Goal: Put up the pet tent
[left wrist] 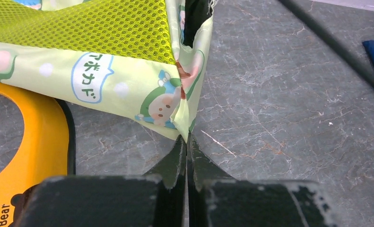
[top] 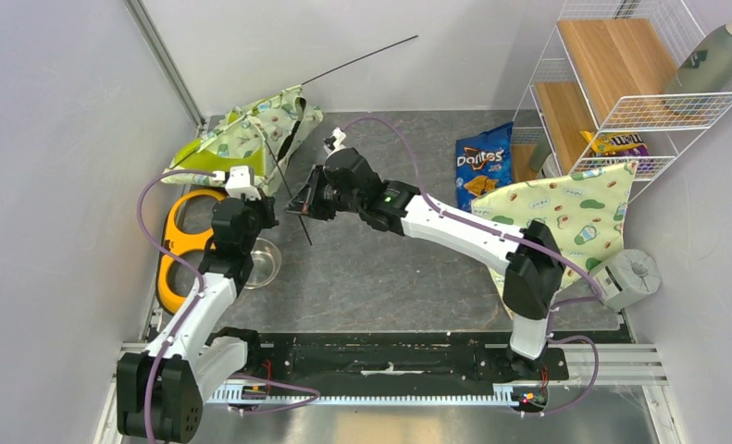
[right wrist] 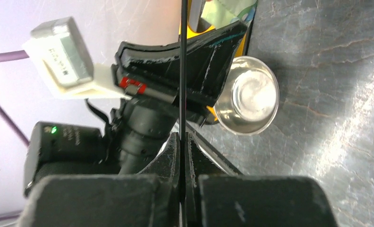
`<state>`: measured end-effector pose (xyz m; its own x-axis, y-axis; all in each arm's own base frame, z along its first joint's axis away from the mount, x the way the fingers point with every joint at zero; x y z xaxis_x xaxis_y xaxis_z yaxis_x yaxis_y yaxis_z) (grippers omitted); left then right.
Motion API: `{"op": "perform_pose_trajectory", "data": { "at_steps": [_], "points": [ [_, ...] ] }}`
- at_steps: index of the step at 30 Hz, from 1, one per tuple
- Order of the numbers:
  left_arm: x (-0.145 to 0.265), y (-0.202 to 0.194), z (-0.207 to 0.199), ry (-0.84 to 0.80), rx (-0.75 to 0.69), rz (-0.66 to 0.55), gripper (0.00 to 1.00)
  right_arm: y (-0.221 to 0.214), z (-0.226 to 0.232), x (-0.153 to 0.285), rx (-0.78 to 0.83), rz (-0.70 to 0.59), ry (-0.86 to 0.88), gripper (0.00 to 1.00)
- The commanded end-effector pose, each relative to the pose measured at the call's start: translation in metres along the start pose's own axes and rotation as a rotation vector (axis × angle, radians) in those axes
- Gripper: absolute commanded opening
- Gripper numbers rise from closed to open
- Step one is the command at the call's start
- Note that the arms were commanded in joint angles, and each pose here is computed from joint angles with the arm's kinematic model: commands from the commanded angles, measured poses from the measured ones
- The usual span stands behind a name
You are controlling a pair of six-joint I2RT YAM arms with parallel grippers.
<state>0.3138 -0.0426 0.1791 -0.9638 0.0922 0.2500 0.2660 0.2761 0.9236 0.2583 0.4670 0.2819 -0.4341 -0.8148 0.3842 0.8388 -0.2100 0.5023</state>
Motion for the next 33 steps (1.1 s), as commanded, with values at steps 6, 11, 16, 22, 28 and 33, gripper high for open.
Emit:
{"op": "perform_pose_trajectory", "data": {
  "at_steps": [6,11,16,22,28,33],
  "points": [
    [0.015,0.019,-0.028,-0.170,-0.071,-0.006,0.02,0.059,0.009,-0.040,-0.003,-0.322,0.051,0.00],
    [0.025,0.016,-0.034,-0.223,-0.103,0.027,0.02,0.069,0.006,-0.048,-0.006,-0.392,0.051,0.00],
    [0.035,0.014,-0.042,-0.270,-0.081,0.064,0.02,0.078,-0.001,-0.055,-0.014,-0.433,0.054,0.00],
    [0.039,0.019,-0.047,-0.276,-0.044,0.075,0.02,0.090,-0.011,-0.063,-0.015,-0.479,0.044,0.00],
    [0.041,0.033,-0.054,-0.288,-0.047,0.106,0.02,0.091,-0.012,-0.058,-0.011,-0.473,0.034,0.00],
    [0.058,0.053,-0.068,-0.341,-0.037,0.101,0.02,0.088,-0.013,-0.033,-0.009,-0.432,-0.044,0.00]
  ]
}}
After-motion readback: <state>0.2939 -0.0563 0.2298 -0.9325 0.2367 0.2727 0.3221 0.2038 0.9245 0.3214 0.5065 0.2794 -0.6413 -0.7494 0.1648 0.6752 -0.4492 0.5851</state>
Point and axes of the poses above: each gripper's point midway between its finger pads, its own x axis back along the fingers, its own z axis along the line the jaws close on, y = z × x, the point moved 3 cm from there along x, back along the fingers, and after that the axes turned 6 degrees about x, right-handed, at the moved point
